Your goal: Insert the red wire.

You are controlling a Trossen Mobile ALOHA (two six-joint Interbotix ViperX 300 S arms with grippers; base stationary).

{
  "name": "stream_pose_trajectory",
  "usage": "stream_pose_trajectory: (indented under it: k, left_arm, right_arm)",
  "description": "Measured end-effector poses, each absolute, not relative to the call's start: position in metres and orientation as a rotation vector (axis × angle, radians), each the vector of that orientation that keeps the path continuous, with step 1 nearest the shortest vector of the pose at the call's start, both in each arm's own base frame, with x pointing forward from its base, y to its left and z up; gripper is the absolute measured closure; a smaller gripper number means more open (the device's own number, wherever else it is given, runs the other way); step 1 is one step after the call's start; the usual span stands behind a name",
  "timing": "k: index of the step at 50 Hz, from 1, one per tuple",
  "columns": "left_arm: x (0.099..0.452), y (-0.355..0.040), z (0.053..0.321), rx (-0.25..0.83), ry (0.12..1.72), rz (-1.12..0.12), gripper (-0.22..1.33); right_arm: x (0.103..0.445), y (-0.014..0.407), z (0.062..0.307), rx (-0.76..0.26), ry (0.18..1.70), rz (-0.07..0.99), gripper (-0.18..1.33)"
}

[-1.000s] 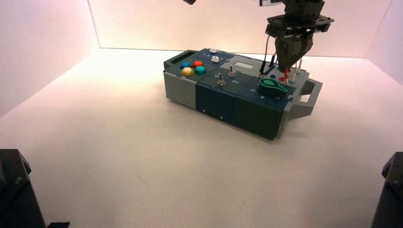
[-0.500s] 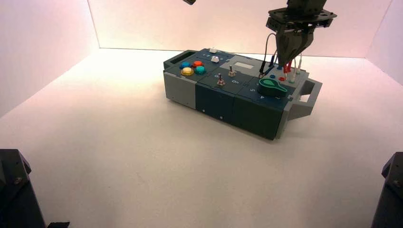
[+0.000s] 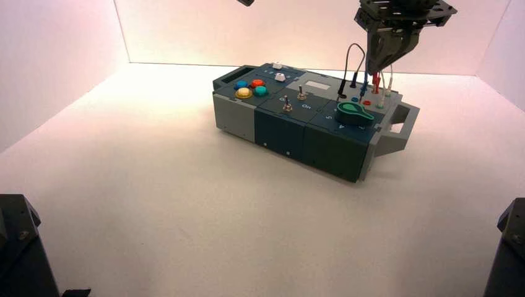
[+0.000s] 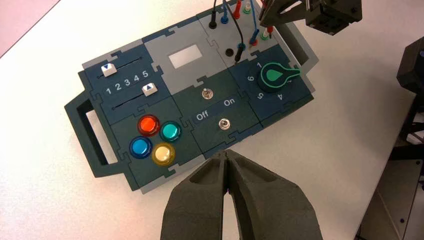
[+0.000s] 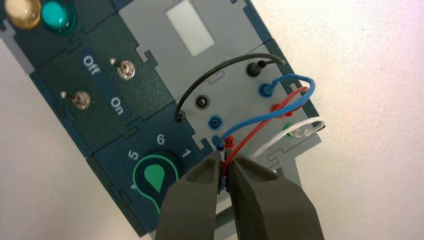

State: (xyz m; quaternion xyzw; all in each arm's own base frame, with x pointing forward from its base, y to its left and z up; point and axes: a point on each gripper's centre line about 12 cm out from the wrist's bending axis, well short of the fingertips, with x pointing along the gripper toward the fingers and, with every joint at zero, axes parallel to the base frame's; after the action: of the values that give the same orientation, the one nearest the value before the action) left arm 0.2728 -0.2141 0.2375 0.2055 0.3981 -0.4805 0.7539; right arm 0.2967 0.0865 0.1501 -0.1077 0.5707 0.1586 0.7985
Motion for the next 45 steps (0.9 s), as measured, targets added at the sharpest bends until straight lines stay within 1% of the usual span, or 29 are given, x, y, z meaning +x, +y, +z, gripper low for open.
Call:
stream_pose_trajectory:
  k: [20,26,45]
  left_arm:
    - [0.2729,-0.2141,0.2375,0.448,0.867,-1.048,1.28]
    - [0.2728,-0.2141,0.2375,0.448,0.869,-1.049,1.28]
    - [0.2728,-0.2141,0.2375,0.448,0.869,-1.049,1.28]
  right_arm:
    - [0.2980,0.0858,0.1478,-0.160,1.153,0.288,1.22]
    - [0.2945,0.0841,0.1431,-0.164,1.157,0.282,1.22]
    - [0.2943,0.0831,0.1414,-0.157,1.126,0.269,1.22]
